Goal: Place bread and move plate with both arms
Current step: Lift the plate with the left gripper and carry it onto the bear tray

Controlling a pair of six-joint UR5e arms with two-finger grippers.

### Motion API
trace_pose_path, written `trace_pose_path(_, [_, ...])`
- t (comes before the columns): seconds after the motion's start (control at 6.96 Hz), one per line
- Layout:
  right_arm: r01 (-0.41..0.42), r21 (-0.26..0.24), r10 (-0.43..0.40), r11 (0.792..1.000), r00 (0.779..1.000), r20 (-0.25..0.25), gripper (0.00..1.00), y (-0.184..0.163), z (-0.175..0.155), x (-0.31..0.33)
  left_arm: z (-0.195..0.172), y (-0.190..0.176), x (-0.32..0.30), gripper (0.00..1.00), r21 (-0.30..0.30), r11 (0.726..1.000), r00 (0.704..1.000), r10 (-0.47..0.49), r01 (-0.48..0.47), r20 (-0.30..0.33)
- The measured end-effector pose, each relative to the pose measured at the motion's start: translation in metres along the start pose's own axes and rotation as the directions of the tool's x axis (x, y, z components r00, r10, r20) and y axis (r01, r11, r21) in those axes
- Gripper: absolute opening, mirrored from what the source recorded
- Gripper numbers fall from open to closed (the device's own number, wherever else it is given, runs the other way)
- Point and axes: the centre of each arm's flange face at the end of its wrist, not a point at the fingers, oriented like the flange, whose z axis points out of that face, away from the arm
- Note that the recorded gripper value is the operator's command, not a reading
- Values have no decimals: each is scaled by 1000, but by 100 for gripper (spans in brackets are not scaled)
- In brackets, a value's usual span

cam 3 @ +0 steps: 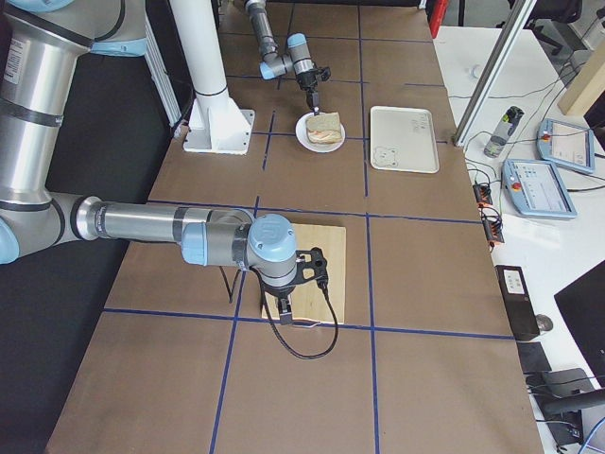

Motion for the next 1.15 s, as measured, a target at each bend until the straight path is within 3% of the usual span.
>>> trace_pose_path(0.29, [0,1,0,1000,1000,0,100,-1,0,0,-11,-1,9,0,-16,999,996,-32,30,-87])
trace_pose_path(0.43, [1,1,-1,1000,1000,0,100,-1,-1,0,-19,-4,16,0,-14,998,986,-60,59,-159])
trace_pose_path(0.72, [1,2,-1,1000,1000,-1,100,-2,-1,0,-25,-15,35,0,21,994,960,-96,105,-263])
trace_pose_path(0.86, [0,0,0,1000,1000,-1,100,-2,0,1,-23,-26,50,0,39,991,949,-111,128,-296])
trace_pose_path(1.15, [-4,-4,4,1000,1000,1,100,-1,2,2,-7,-64,63,0,98,983,944,-119,156,-307])
